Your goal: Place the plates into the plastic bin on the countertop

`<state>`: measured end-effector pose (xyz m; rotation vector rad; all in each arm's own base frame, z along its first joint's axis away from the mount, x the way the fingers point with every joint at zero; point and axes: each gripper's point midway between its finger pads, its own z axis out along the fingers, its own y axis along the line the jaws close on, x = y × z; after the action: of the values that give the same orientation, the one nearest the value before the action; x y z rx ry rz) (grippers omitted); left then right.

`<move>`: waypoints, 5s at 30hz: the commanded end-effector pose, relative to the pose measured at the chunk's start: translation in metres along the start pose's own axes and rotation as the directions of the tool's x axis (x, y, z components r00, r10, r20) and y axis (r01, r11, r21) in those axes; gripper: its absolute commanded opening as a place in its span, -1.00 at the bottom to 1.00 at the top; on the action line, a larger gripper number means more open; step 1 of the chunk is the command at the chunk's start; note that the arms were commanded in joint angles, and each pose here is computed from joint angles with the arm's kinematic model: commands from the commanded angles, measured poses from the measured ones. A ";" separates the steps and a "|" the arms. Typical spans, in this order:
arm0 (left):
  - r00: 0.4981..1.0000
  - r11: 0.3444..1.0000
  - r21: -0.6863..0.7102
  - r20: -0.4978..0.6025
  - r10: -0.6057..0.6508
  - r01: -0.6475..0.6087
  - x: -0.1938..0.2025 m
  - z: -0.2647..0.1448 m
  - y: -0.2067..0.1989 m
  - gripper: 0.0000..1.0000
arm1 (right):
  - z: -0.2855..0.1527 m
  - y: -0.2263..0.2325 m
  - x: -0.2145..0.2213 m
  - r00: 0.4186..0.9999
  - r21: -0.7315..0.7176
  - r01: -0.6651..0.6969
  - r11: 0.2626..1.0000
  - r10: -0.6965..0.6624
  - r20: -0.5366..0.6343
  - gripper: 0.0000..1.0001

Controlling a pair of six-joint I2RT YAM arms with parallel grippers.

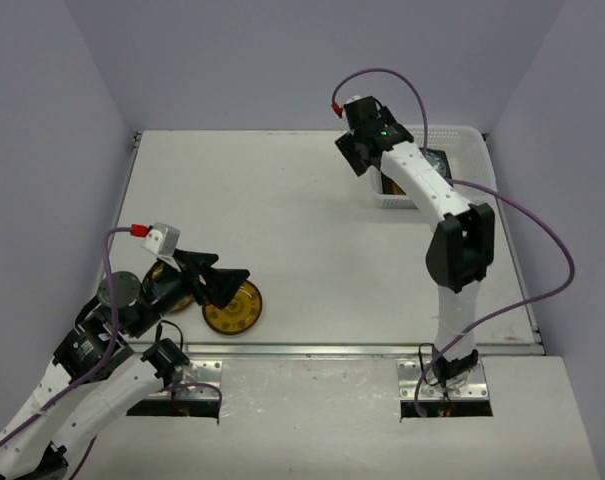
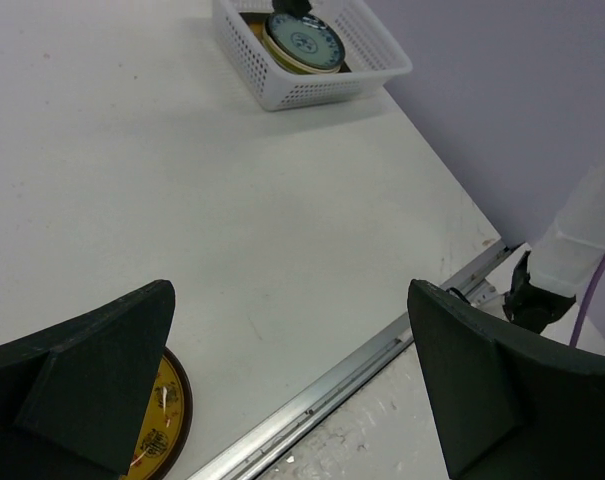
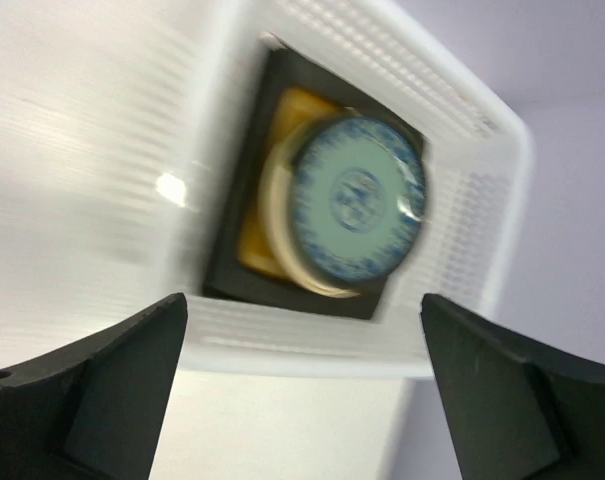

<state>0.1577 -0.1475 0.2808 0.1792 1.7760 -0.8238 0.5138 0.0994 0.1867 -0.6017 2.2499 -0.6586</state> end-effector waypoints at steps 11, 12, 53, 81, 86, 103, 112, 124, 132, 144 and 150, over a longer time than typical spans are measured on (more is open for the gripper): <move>0.968 0.968 -0.225 0.243 -0.056 0.112 -0.042 -0.026 0.042 1.00 | -0.232 0.278 0.024 0.852 -0.972 -0.190 0.137 0.515 -0.094 0.98; 0.970 0.966 -0.231 0.238 -0.057 0.113 -0.041 -0.025 0.043 1.00 | -0.237 0.293 0.028 0.846 -0.978 -0.191 0.082 0.520 -0.121 0.98; 0.968 0.967 -0.227 0.244 -0.060 0.117 -0.041 -0.027 0.043 1.00 | -0.220 0.299 0.037 0.692 -0.904 -0.422 -0.068 0.620 -0.370 -1.00; 0.986 0.977 -0.199 0.160 -0.050 0.082 -0.029 -0.011 0.036 1.00 | 0.080 -0.102 0.129 -0.340 -0.305 -0.879 -0.365 0.931 -0.132 -1.00; 0.984 0.980 -0.181 0.171 -0.051 0.082 -0.030 -0.013 0.033 1.00 | 0.100 -0.095 0.136 -0.364 -0.231 -0.890 -0.393 0.918 -0.158 -0.88; 0.993 0.963 -0.258 0.109 -0.047 0.074 -0.022 0.002 0.045 1.00 | 0.012 -0.095 0.103 -0.259 -0.494 -0.814 -0.307 0.952 -0.164 0.98; 0.990 0.925 -0.364 0.122 -0.068 0.108 -0.022 0.003 0.064 1.00 | -0.029 -0.039 0.066 0.081 -0.577 -0.815 -0.045 0.978 -0.191 0.98; 0.985 0.858 -0.499 0.168 -0.044 0.123 -0.035 -0.005 0.087 1.00 | -0.239 0.245 0.020 0.679 -0.961 -0.130 -0.245 0.684 -0.266 0.98; 0.981 0.776 -0.621 0.193 0.017 0.109 -0.037 -0.018 0.112 1.00 | -0.223 0.426 0.010 0.778 -0.897 -0.417 -0.147 0.452 -0.436 0.98; 0.981 0.559 -0.814 0.192 0.006 0.156 -0.028 -0.035 0.151 1.00 | -0.189 0.551 0.005 0.761 -0.819 -0.574 0.000 0.369 -0.534 0.78; 0.985 0.589 -0.797 0.175 0.008 0.137 -0.027 -0.029 0.150 1.00 | -0.155 0.560 0.016 0.698 -0.745 -0.660 0.093 0.443 -0.563 0.21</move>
<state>0.2179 -0.0132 0.2265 -0.5374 1.8886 0.0408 0.2587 0.5904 0.0121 -0.2034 2.4220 1.5105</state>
